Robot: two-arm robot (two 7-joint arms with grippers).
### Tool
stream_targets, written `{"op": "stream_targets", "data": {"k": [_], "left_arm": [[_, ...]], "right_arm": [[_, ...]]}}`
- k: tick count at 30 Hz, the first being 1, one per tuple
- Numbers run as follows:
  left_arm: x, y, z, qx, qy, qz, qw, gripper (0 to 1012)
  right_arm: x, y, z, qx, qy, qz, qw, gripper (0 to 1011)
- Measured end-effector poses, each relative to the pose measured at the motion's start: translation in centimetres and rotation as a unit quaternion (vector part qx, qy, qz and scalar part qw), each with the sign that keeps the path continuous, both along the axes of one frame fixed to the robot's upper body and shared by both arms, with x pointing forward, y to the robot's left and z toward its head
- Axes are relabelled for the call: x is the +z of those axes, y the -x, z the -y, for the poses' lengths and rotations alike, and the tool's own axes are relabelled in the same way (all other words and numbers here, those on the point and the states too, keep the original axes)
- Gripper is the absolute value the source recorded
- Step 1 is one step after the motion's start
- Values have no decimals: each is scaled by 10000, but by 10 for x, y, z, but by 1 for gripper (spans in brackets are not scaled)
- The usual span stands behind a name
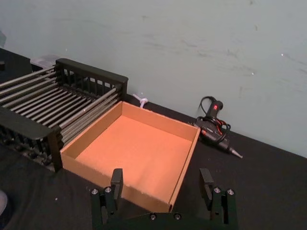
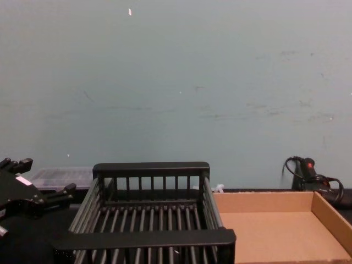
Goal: Pick up the white tape and place it into the black box , Pick up the silver tape and place it into the brown box.
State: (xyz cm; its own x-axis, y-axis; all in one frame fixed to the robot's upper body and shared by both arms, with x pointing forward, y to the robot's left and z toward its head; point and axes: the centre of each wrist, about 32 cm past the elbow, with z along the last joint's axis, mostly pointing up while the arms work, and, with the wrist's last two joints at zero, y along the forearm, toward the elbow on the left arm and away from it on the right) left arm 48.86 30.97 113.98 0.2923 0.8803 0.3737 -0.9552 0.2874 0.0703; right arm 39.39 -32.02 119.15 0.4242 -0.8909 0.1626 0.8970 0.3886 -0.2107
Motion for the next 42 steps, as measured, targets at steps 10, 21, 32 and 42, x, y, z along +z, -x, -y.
{"op": "stream_targets", "data": {"k": [10, 21, 32, 42], "left_arm": [[0, 0, 0, 0, 0, 0, 10000, 1001], [0, 0, 0, 0, 0, 0, 10000, 1001], [0, 0, 0, 0, 0, 0, 10000, 1001], [0, 0, 0, 0, 0, 0, 10000, 1001]], "right_arm": [[-6, 19, 6, 39, 37, -168, 9998, 1002], [-21, 29, 8, 21, -22, -444, 9990, 1002], [-40, 29, 10, -117, -50, -851, 9963, 1002], [-54, 22, 10, -132, -41, -1051, 9944, 1002]]}}
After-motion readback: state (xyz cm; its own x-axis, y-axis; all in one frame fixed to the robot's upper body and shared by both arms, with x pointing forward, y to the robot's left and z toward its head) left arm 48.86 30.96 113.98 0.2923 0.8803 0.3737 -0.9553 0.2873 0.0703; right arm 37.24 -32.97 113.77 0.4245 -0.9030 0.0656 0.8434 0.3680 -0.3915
